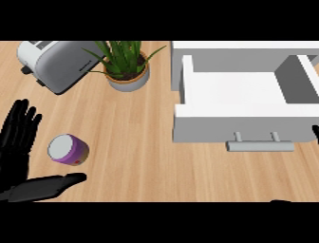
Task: Pick up the can, place it into the drawer and close the drawer
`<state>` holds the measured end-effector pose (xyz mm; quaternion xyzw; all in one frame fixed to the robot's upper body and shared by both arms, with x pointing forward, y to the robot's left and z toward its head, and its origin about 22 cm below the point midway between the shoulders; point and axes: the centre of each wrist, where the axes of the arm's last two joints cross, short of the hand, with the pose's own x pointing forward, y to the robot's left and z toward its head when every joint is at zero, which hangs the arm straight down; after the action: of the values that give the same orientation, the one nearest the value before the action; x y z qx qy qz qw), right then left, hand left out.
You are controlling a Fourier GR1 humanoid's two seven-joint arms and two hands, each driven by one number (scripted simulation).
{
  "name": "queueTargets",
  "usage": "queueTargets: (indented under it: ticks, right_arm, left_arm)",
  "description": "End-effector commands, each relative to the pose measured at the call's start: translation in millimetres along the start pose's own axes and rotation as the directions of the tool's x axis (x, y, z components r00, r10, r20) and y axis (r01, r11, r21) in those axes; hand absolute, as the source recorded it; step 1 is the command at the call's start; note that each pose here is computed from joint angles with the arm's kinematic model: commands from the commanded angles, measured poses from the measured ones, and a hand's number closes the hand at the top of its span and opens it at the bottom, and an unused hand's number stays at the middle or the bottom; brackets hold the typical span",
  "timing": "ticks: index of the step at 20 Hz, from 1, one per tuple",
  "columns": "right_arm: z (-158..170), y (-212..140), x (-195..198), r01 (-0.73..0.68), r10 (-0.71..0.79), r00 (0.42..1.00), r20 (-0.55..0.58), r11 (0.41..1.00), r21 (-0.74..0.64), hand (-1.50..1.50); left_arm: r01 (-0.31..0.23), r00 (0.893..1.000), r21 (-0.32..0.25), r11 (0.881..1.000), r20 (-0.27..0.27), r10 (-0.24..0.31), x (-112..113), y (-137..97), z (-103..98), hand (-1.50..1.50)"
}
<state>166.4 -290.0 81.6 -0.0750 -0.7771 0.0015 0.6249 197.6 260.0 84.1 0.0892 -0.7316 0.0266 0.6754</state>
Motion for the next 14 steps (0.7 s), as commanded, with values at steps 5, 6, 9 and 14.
queueTargets:
  ticks: [5, 6, 9, 14]
  right_arm:
    - [-11, -1, -19, -0.011, 0.011, 1.000, -0.006, 1.000, 0.011, -1.50]
    - [4, -2, 4, -0.008, 0.008, 1.000, 0.011, 1.000, -0.003, -1.50]
    - [3, 4, -7, -0.005, 0.005, 1.000, 0.002, 1.000, 0.005, -1.50]
    - [-9, 6, -15, -0.007, 0.006, 1.000, 0.016, 1.000, 0.010, -1.50]
  left_arm:
    - [0.021, 1.000, 0.018, 1.000, 0.002, -0.022, -36, -6, -9, -1.50]
    - [-0.006, 1.000, 0.040, 0.999, -0.011, 0.007, -34, 16, -29, -1.50]
    - [0.018, 0.999, 0.043, 0.999, -0.031, -0.017, -61, 8, -17, -1.50]
    - [0.012, 0.999, 0.040, 0.999, -0.040, -0.010, -59, 19, -22, -1.50]
